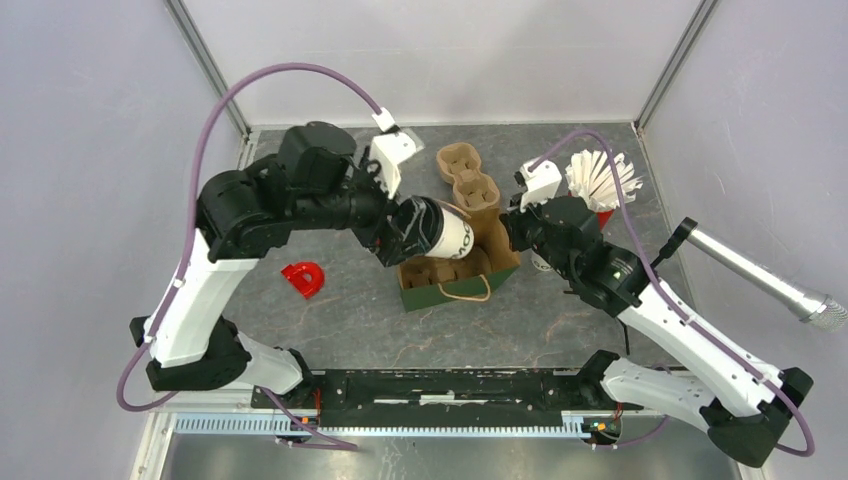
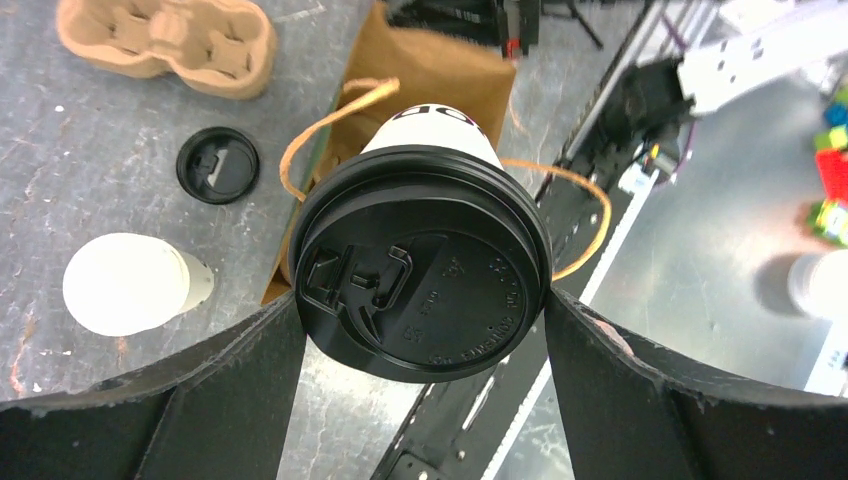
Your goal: Pack the takeout coffee
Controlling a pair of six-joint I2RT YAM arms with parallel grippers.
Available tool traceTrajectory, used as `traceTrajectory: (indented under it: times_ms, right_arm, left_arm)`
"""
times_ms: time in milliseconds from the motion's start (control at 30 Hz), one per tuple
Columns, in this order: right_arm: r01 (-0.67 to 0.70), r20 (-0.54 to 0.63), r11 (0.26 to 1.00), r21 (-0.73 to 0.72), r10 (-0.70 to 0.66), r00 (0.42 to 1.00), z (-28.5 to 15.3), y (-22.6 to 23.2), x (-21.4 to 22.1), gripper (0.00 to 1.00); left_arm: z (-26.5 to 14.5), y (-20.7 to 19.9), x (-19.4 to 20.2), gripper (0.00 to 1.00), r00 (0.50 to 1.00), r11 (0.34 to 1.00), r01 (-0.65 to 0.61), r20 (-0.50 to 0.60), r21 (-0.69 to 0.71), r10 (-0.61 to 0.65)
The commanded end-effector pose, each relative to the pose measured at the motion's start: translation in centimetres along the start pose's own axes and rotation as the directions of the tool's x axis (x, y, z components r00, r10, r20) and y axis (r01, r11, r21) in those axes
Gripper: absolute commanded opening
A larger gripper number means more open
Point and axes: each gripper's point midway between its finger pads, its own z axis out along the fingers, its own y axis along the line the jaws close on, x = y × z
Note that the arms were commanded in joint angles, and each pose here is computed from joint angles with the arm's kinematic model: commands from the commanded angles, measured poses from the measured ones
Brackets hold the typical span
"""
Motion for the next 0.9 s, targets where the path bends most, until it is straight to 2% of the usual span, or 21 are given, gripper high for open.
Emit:
traceTrajectory:
  times_ms: [0, 200, 400, 700, 733, 800, 867]
  right_arm:
    - [-0.036, 0.073, 0.999, 0.016, 0.035, 0.997, -0.7, -0.6, -0.6, 0.00]
    - [-0.051, 0.066, 0.999, 0.002, 0.051, 0.997, -1.9, -0.8, 0.7, 0.00]
    - [-0.066, 0.068, 0.998, -0.017, 0.067, 0.995, -2.9, -0.7, 0.6, 0.00]
    - [-0.081, 0.042, 0.996, -0.035, 0.082, 0.996, -3.2, -0.4, 1.2, 0.00]
    - [-0.087, 0.038, 0.995, -0.038, 0.089, 0.995, -3.3, -0.4, 1.2, 0.01]
    - [-0.101, 0.014, 0.994, -0.037, 0.101, 0.995, -3.5, -0.3, 1.5, 0.12]
    - [-0.115, -0.012, 0.993, -0.040, 0.114, 0.993, -3.7, -0.1, 1.6, 0.18]
  left_arm:
    - [0.5, -1.5, 1.4, 0.61, 0.989, 0.986, -0.146, -0.021, 0.080, 0.148]
    - [1.6, -2.1, 3.2, 0.61, 0.963, 0.966, -0.250, -0.083, 0.072, 0.255]
    - [3.5, -2.0, 5.7, 0.61, 0.900, 0.924, -0.381, -0.220, 0.023, 0.377]
    - [5.0, -1.6, 6.4, 0.58, 0.818, 0.854, -0.520, -0.294, -0.009, 0.495]
    - [5.1, -1.5, 6.6, 0.59, 0.810, 0.848, -0.530, -0.300, -0.005, 0.504]
    - [5.4, -1.4, 7.1, 0.58, 0.796, 0.839, -0.544, -0.315, 0.003, 0.517]
    - [5.6, -1.5, 7.5, 0.58, 0.791, 0.837, -0.547, -0.321, 0.012, 0.521]
